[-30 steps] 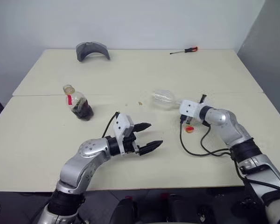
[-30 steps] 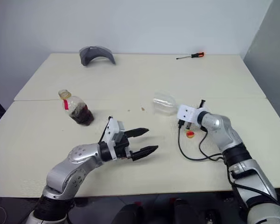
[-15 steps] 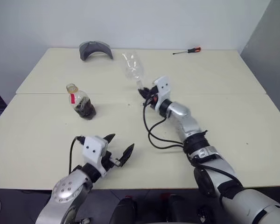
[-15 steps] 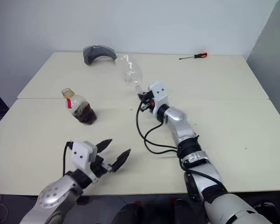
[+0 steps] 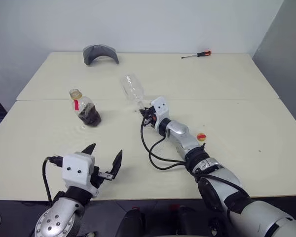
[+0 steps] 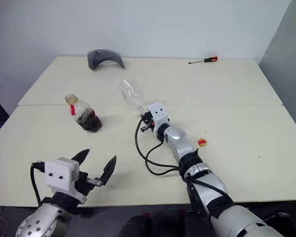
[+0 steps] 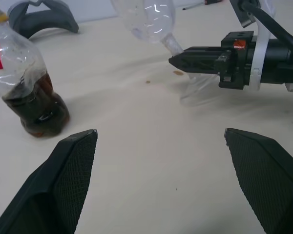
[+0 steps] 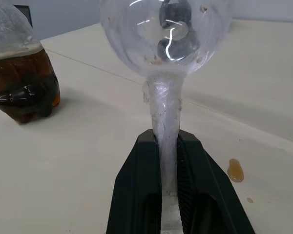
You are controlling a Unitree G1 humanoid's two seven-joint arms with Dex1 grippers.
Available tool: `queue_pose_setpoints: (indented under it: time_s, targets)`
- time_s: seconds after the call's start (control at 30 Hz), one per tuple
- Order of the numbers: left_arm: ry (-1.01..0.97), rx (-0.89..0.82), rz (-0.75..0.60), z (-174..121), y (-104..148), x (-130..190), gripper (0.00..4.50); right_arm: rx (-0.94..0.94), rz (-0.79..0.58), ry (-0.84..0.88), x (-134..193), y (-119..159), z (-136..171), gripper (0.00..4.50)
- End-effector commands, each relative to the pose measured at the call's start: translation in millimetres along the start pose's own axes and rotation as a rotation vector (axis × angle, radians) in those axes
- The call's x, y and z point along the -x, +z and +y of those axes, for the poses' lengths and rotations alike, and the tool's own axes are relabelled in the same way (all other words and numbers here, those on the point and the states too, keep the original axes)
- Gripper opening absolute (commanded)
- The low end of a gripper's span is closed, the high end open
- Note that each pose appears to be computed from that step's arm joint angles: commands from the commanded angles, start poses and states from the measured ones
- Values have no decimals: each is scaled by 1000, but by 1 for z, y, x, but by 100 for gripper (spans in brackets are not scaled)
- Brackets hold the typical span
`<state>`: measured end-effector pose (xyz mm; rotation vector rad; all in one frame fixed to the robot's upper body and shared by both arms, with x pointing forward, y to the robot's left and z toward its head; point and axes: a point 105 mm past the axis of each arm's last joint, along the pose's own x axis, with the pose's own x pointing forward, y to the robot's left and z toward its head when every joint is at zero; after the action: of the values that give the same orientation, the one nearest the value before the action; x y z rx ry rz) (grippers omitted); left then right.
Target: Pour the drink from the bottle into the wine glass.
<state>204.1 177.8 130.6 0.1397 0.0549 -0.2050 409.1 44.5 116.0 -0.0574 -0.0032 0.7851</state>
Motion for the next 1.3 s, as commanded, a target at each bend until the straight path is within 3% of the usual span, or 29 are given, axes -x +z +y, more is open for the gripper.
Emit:
queue_pose_setpoints:
  time_s: [0.03,0.27,0.57,0.7,1.03,1.3]
  targets:
    - [9,-19,-54,-1,13,1,450,0,102,46,3,-24,19,13]
    - [0,-17,-69,-3,17,-5,450,22,195,42,40,-31,-6,13]
    - [-20,-17,-92,-5,26,-14,450,29,276,52,70,-35,-8,13]
    - [-22,-20,-92,-3,26,-16,450,21,242,47,66,-28,-6,13]
    - [5,-27,-85,10,16,-9,450,-19,-38,80,21,26,14,13]
    - [25,-29,-84,12,12,-5,450,46,-26,142,-2,10,38,13]
